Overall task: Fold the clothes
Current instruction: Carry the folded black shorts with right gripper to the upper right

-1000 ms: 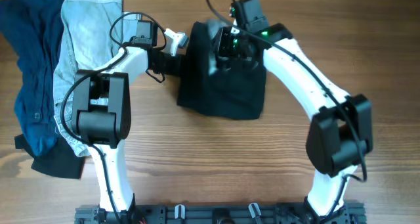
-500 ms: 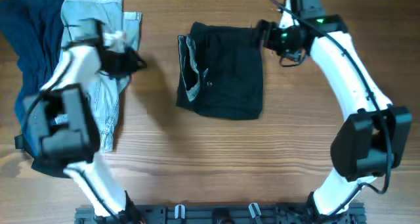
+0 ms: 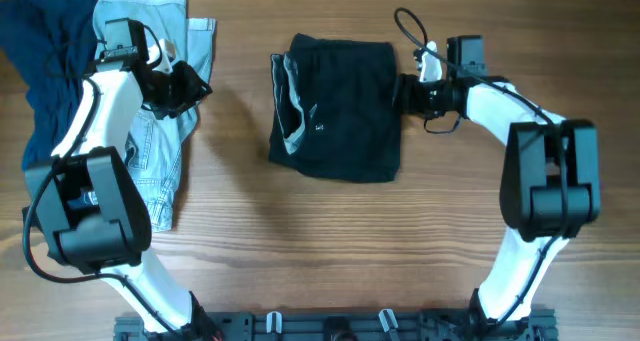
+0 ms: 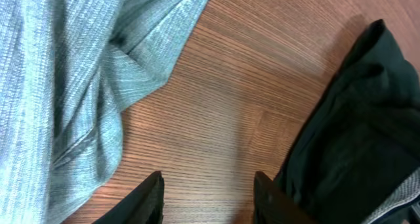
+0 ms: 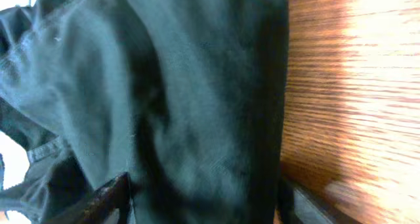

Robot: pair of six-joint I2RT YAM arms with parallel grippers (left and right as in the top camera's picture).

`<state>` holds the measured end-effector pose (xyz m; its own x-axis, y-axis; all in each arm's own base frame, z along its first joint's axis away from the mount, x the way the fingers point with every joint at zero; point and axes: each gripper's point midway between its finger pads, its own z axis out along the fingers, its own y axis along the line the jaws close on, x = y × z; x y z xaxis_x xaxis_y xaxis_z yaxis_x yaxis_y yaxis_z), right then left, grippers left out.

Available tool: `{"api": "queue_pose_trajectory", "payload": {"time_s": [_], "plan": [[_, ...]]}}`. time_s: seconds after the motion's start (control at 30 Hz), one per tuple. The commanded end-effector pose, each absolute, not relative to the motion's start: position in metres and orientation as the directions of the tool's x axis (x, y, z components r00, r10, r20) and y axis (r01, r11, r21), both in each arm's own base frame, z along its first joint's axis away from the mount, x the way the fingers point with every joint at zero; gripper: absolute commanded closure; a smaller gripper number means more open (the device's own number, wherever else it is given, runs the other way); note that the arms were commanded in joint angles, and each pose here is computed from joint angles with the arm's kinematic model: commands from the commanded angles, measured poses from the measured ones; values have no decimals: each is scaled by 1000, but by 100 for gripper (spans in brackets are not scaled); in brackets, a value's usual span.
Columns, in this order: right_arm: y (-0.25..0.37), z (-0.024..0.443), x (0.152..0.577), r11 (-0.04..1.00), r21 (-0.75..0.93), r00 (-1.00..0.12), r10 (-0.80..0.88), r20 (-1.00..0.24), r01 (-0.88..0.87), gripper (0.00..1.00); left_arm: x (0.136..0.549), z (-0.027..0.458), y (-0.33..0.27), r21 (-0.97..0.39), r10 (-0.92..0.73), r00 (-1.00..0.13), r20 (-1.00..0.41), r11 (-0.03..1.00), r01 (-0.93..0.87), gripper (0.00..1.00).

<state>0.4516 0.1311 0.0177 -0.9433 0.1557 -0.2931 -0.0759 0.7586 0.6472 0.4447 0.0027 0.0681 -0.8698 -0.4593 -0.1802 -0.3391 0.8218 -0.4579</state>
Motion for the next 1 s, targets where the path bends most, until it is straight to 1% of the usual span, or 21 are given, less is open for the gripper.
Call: {"api": "queue_pose_trajectory", "payload": {"time_s": [0.0, 0.07, 0.1, 0.13, 0.2, 0.27, 0.33, 0.4, 0.43, 0.5, 0.53, 0.57, 0.6, 0.63, 0.67, 0.7, 0.73, 0.83, 0.87, 0.97], "plan": [[142, -16, 435, 696, 718, -971, 179, -159, 10, 63, 443, 65, 6, -429, -467, -865, -182, 830, -357, 57], [150, -13, 437, 650, 760, -972, 166, -165, -18, 88, 443, 64, 8, -420, -467, -864, -185, 833, -361, 59], [150, -12, 440, 647, 762, -970, 177, -168, -14, 95, 443, 64, 8, -420, -468, -864, -185, 833, -361, 60], [150, -2, 447, 618, 785, -963, 179, -203, -50, 96, 443, 64, 8, -417, -468, -864, -187, 834, -362, 60], [137, 12, 465, 562, 826, -943, 256, -212, -33, 96, 443, 64, 9, -413, -469, -863, -187, 835, -363, 62], [85, 26, 493, 510, 859, -883, 424, -203, 47, 96, 443, 63, 9, -413, -469, -863, -187, 835, -364, 63], [32, 29, 506, 496, 861, -817, 539, -203, 113, 96, 443, 63, 9, -411, -469, -863, -188, 835, -365, 63], [-44, 23, 509, 464, 847, -696, 698, -169, 259, 96, 443, 63, 9, -411, -472, -862, -186, 834, -368, 65], [-86, 19, 505, 431, 839, -616, 773, -152, 334, 96, 443, 63, 8, -411, -469, -863, -186, 835, -365, 66], [-160, 15, 489, 333, 831, -455, 884, -110, 446, 96, 443, 63, 4, -408, -461, -868, -188, 840, -358, 67], [-189, 11, 477, 263, 821, -372, 926, -67, 507, 96, 443, 63, 1, -408, -454, -871, -188, 843, -352, 67], [-223, 1, 456, 136, 790, -239, 971, 13, 598, 96, 443, 62, -3, -408, -446, -875, -187, 846, -344, 67], [-259, -10, 430, 12, 747, -90, 994, 64, 665, 96, 443, 61, -8, -392, -433, -880, -193, 857, -335, 67], [-290, -19, 406, -80, 702, 40, 996, 74, 707, 96, 443, 60, -11, -372, -421, -884, -201, 868, -329, 67], [-310, -23, 390, -132, 678, 121, 991, 64, 723, 96, 443, 60, -13, -362, -413, -887, -205, 874, -323, 67], [-325, -27, 376, -163, 658, 175, 983, 47, 735, 96, 443, 60, -16, -354, -405, -889, -211, 880, -317, 67], [-341, -31, 360, -222, 634, 253, 966, 44, 740, 96, 444, 60, -20, -351, -397, -892, -218, 884, -308, 67], [-386, -35, 316, -428, 601, 495, 867, 61, 675, 96, 450, 62, -33, -359, -372, -895, -244, 892, -273, 67], [-397, -33, 308, -473, 609, 546, 834, 77, 637, 96, 452, 63, -35, -360, -367, -896, -251, 894, -265, 67], [-421, -24, 296, -466, 656, 582, 812, 51, 594, 96, 457, 65, -41, -367, -356, -894, -274, 898, -245, 68]]}}
